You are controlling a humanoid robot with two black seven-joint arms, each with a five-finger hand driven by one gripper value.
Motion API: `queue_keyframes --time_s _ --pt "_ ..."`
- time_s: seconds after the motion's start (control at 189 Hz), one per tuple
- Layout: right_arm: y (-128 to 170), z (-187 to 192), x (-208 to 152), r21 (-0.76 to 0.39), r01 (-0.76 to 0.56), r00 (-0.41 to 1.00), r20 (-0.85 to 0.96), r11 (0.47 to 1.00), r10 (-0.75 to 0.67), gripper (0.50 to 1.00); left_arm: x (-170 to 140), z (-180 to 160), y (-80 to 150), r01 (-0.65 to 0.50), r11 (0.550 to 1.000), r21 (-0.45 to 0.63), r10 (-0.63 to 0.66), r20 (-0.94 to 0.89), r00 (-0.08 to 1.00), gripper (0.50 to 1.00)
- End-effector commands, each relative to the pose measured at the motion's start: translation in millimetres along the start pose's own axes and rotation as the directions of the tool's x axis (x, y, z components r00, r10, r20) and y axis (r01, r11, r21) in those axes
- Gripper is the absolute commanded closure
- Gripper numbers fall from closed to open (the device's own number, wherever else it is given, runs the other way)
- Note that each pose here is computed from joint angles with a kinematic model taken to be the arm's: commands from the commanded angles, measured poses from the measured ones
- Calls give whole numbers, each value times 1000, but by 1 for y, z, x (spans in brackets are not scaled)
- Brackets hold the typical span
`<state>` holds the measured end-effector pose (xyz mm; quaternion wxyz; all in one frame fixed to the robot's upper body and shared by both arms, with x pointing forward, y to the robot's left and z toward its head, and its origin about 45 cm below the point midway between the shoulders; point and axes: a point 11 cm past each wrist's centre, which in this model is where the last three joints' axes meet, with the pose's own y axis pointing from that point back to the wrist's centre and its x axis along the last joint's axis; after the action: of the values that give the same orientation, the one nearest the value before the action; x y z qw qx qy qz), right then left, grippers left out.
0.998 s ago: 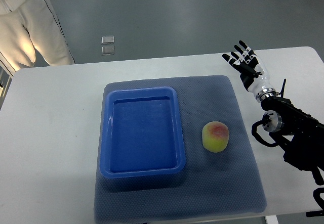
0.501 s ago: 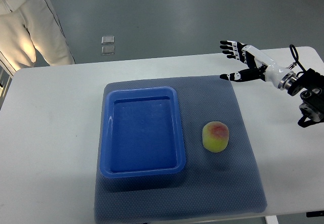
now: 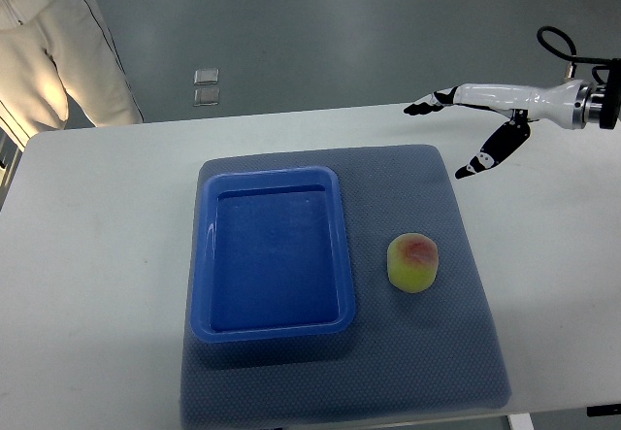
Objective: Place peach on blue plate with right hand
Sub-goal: 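Swing the right hand over the mat toward the peach, fingers open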
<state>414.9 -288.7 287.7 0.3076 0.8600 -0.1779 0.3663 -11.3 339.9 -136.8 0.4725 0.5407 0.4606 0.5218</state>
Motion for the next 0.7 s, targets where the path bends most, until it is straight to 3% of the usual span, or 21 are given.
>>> queue_keyframes --time_s 0.0,0.148,0.697 --pt "-5 -13 -9 9 96 993 -72 995 -95 570 0 0 0 1 1000 0 -1 0 1000 500" --pt "-18 -27 -32 35 194 975 -122 980 -189 570 0 0 0 1 1000 0 -1 0 1000 500" --pt "-24 -23 -75 62 235 969 -90 970 -229 572 -1 0 0 3 1000 0 -3 0 1000 500"
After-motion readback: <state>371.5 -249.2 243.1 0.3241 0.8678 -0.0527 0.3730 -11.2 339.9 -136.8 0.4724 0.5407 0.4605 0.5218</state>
